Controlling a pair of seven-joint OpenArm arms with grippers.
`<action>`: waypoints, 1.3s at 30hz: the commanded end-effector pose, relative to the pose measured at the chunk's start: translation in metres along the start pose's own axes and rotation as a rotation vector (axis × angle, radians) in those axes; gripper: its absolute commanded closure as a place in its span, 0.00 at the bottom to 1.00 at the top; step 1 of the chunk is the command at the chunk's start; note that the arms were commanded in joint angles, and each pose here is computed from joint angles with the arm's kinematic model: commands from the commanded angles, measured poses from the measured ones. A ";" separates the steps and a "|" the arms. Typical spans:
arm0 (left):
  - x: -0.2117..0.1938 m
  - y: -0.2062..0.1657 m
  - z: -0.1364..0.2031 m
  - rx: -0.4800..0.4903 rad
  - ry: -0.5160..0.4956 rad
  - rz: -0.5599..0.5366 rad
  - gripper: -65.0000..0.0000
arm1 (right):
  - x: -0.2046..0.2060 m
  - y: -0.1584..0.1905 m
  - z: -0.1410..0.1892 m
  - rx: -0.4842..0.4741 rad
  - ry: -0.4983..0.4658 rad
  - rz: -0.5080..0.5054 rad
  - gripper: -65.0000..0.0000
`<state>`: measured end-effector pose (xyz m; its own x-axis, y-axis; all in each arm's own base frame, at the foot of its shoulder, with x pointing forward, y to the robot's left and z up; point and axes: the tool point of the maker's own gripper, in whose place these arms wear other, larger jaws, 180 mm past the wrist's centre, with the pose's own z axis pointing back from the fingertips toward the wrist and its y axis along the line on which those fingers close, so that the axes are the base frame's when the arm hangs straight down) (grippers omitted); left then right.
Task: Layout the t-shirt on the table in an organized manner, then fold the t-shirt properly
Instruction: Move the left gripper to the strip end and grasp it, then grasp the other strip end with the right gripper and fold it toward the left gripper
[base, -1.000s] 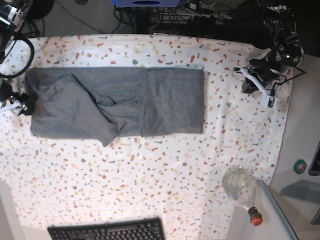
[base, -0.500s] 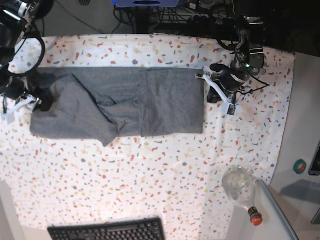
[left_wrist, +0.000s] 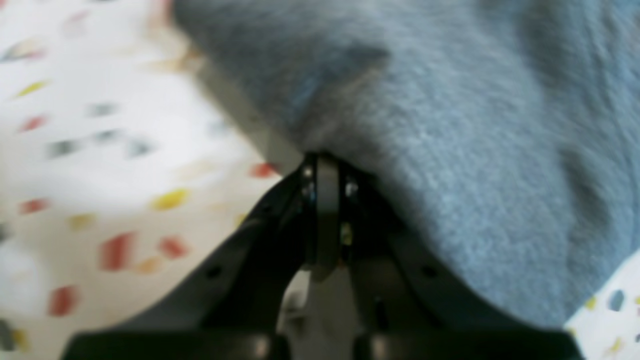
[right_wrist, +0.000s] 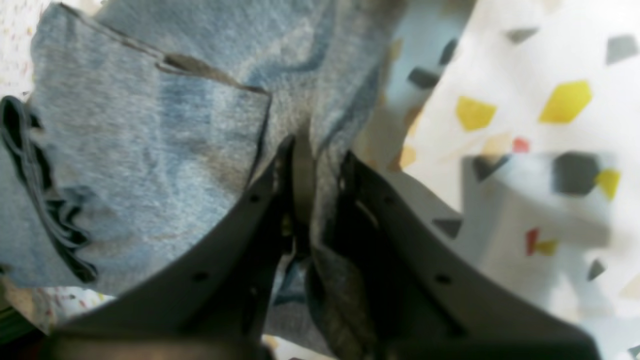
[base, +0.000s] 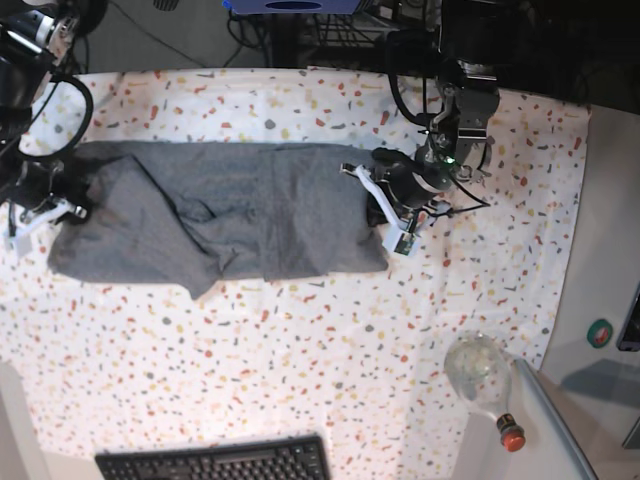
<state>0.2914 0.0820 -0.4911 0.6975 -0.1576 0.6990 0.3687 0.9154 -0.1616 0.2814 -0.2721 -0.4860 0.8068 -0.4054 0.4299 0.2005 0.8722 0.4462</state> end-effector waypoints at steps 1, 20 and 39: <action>-0.008 -0.001 0.000 -0.005 0.050 -0.021 1.00 | 0.020 0.000 0.007 -0.001 -0.048 0.022 1.00; 0.030 -0.001 -0.009 -0.012 -0.009 -0.055 1.00 | 0.040 0.113 0.066 -0.005 -0.070 0.472 1.00; 0.028 -0.005 -0.010 -0.019 -0.006 -0.050 1.00 | -0.045 0.275 0.038 0.291 0.022 0.529 1.00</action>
<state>0.3073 0.0711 -0.4855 0.6934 -0.2048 0.6908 0.4080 0.9019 -0.1421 0.2715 -0.0297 -0.3671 0.7986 0.0933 0.5946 -0.3713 0.8539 0.3646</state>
